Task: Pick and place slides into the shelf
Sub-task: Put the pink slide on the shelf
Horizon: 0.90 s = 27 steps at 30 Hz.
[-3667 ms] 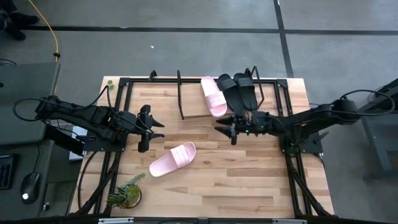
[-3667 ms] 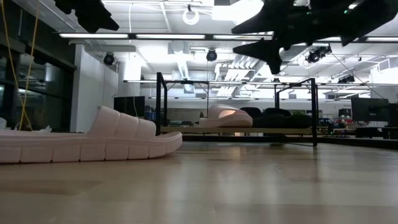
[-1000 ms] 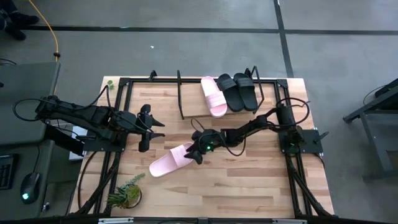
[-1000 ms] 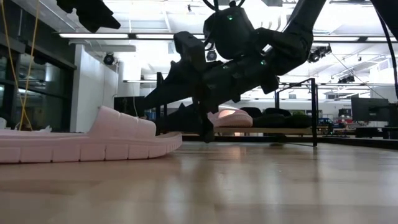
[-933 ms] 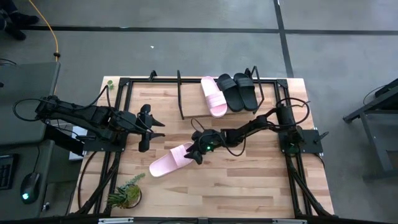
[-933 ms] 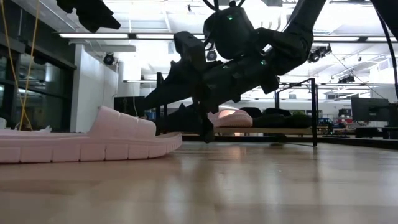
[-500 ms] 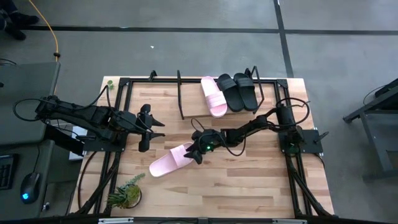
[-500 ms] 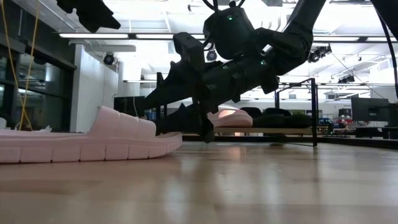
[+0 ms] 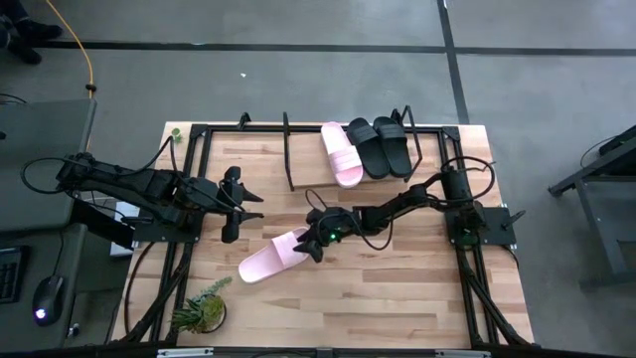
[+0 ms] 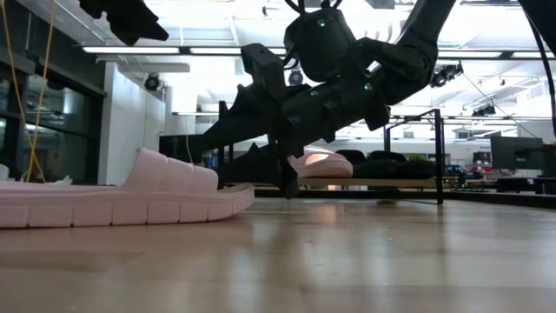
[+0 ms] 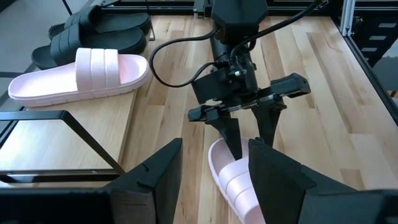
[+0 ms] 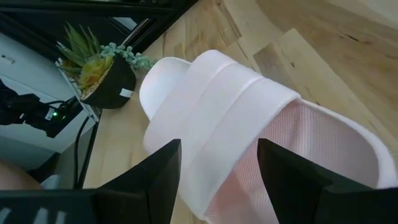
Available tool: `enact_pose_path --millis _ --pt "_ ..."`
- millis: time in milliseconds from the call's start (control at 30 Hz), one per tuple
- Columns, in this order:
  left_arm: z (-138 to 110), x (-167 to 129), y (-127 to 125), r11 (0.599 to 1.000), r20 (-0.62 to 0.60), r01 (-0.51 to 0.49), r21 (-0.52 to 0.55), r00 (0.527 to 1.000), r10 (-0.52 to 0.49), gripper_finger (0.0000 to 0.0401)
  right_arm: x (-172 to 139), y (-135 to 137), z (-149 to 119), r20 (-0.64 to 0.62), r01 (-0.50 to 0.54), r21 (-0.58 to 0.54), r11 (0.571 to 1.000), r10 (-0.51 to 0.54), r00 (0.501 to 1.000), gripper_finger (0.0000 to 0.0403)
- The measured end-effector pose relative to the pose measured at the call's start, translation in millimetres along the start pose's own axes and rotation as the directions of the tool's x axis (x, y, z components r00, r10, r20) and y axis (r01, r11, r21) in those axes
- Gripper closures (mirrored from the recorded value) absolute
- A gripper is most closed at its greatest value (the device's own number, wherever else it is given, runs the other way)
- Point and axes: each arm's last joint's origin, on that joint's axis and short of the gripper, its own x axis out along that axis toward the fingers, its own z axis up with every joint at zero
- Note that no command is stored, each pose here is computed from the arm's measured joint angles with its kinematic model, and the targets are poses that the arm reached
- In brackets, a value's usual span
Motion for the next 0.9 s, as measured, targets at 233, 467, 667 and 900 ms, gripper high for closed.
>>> enact_pose_path --millis 233,467,667,900 --pt "0.0 0.1 0.0 1.0 0.0 0.0 0.0 1.0 0.0 0.0233 5.6 7.7 4.2 0.008 -0.02 -0.01 1.0 0.02 1.0 0.0199" --pt "0.1 0.1 0.0 1.0 0.001 0.001 0.0 1.0 -0.001 0.0233 27.5 -1.0 -2.5 -0.035 -0.026 0.01 1.0 0.026 0.999 0.0199" --pt "0.1 0.0 0.0 1.0 0.001 0.001 -0.001 1.0 -0.001 0.0233 44.1 -1.7 1.8 -0.042 -0.073 0.003 0.997 0.073 0.996 0.0199" --pt "-0.1 0.0 0.0 1.0 -0.001 0.001 0.0 1.0 -0.001 0.0233 47.5 0.6 5.4 -0.066 -0.053 -0.009 0.999 0.052 0.996 0.0222"
